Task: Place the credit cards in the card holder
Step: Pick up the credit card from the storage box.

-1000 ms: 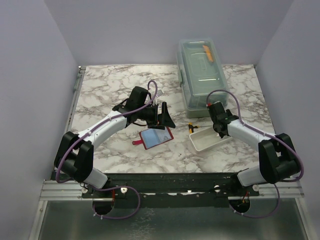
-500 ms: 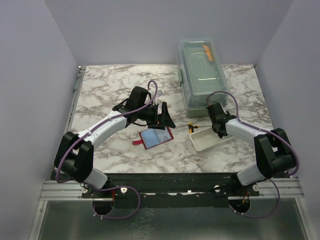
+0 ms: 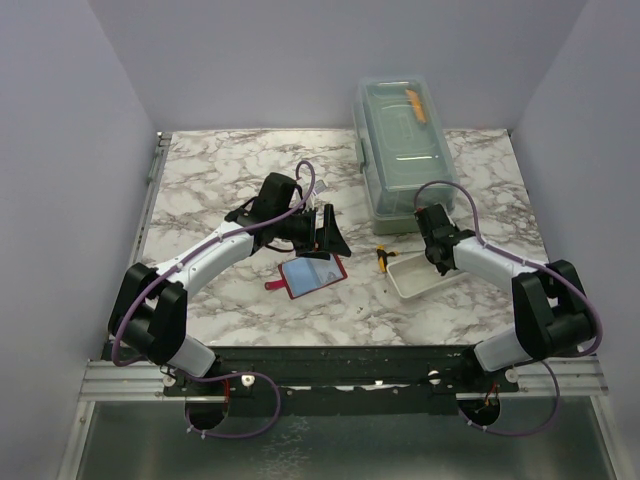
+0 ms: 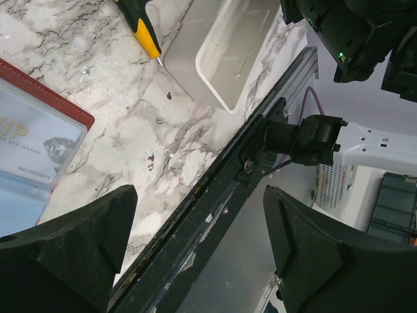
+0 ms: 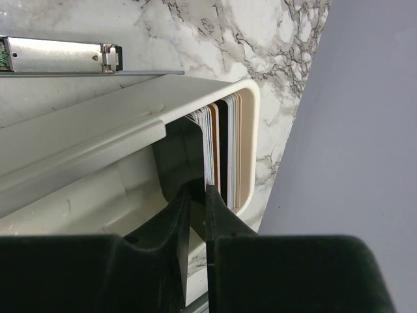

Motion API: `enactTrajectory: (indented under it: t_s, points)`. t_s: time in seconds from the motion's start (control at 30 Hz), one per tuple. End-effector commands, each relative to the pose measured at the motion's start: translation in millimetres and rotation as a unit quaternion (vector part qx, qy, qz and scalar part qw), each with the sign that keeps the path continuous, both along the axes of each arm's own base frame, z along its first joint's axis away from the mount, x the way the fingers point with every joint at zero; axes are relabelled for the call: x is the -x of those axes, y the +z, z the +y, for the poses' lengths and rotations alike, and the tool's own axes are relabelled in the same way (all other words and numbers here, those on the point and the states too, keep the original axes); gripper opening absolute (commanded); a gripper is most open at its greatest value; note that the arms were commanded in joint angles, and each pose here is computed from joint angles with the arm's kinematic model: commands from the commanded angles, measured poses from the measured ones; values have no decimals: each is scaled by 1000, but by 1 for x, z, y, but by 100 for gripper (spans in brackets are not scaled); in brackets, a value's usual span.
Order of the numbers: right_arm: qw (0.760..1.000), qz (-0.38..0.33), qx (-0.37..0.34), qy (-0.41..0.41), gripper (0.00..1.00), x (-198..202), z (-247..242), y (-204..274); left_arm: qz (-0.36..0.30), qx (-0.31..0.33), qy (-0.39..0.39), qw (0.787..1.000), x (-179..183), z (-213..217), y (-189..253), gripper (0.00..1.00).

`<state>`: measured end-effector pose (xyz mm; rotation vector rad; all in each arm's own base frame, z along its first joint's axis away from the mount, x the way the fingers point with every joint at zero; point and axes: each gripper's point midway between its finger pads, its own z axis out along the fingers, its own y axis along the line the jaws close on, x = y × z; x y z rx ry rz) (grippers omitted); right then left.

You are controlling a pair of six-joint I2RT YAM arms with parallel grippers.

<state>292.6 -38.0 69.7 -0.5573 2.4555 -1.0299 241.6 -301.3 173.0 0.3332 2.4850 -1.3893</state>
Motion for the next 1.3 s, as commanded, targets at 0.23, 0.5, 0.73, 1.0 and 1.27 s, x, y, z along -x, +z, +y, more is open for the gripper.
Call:
enactTrajectory:
  t_s: [0.23,0.5,0.73,1.0,1.27]
  points:
    - [999,-1,-45,-17,9,-5,10,18,6,6,-12,1000,2,-1,-4,86]
    - [999,2,-48,-16,10,-4,10,28,7,7,-13,1000,3,-2,-3,86]
    - [997,25,-72,-25,0,3,16,30,7,8,-13,1000,3,-1,-3,86]
    - [988,53,-139,-34,0,22,33,36,9,7,-14,1000,3,-2,-5,86]
    - [970,4,-244,-17,0,16,63,73,6,2,9,1000,-3,-1,0,85]
